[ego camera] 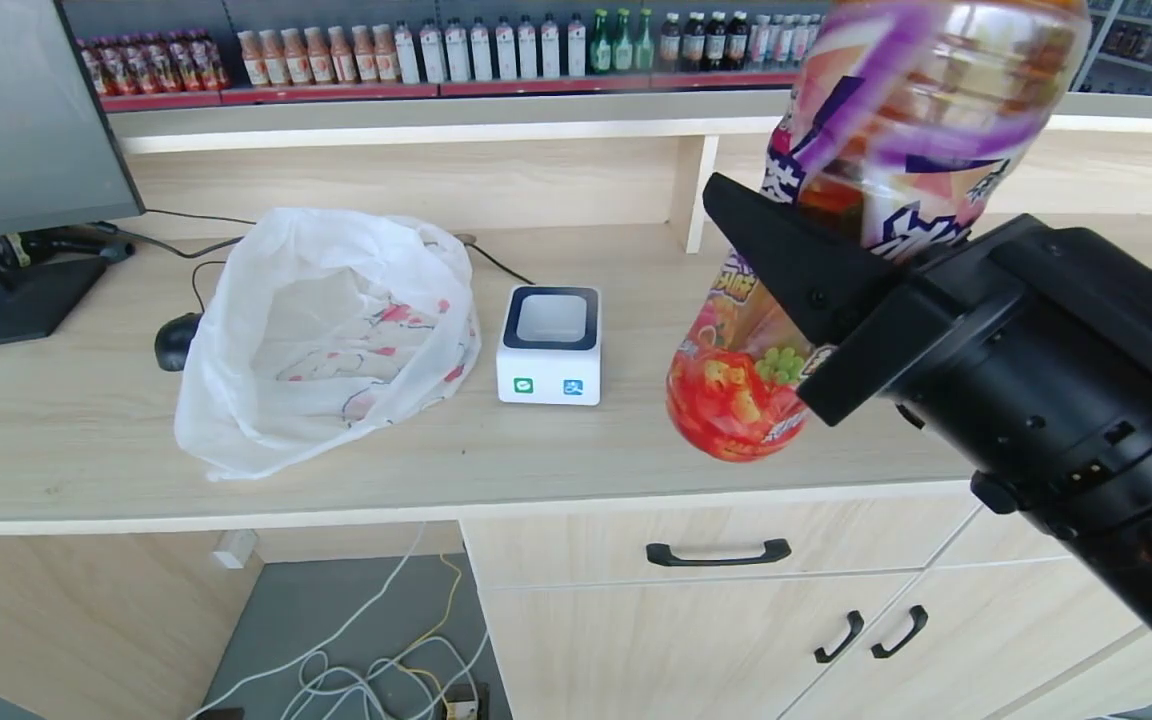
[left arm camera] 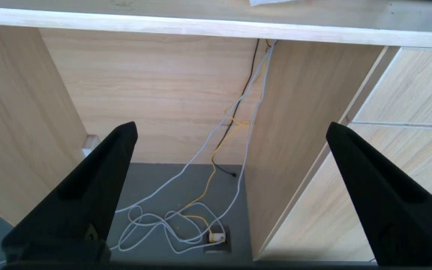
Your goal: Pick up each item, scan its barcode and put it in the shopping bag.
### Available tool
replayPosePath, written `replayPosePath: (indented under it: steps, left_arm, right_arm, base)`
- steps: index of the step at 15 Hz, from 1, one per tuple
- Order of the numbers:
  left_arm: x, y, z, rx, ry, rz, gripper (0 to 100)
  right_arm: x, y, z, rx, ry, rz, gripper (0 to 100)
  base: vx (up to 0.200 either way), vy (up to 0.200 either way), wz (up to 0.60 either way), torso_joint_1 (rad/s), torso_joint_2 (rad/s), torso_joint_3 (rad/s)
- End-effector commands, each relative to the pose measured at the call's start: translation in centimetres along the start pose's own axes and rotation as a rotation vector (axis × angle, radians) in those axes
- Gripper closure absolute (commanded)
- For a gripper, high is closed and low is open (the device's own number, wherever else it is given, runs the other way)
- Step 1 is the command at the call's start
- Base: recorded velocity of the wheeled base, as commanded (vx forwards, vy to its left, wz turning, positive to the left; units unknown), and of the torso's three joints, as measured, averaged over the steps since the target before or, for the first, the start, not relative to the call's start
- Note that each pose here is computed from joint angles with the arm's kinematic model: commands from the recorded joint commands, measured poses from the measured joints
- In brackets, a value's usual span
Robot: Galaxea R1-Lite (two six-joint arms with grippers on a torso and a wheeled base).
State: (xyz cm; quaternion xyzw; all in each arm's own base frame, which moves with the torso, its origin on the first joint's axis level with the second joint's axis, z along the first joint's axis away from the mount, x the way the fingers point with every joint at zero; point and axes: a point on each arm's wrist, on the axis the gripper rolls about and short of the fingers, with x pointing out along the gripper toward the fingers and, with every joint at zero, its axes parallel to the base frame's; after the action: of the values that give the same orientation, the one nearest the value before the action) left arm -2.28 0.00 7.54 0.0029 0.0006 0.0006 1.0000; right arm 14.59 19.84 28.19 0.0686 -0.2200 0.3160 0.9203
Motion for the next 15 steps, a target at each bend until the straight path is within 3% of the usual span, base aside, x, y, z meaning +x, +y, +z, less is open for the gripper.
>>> replayPosePath:
  steps: [1,15]
  left_arm:
    - [0.0,0.0,0.0,0.0,0.0,0.0,0]
    - [0.0,0.0,0.0,0.003,0.0,-0.001,0]
  right_arm:
    - [-0.5,-0.4,0.6,0.0,-0.012,-0.006,100]
    - [-1.8,-0.6,0.3,-0.001,-0.012,0.015,100]
  base:
    - [0.0,0.0,0.0,0.0,0.0,0.0]
    - [0.0,0.0,0.0,0.0,0.0,0.0]
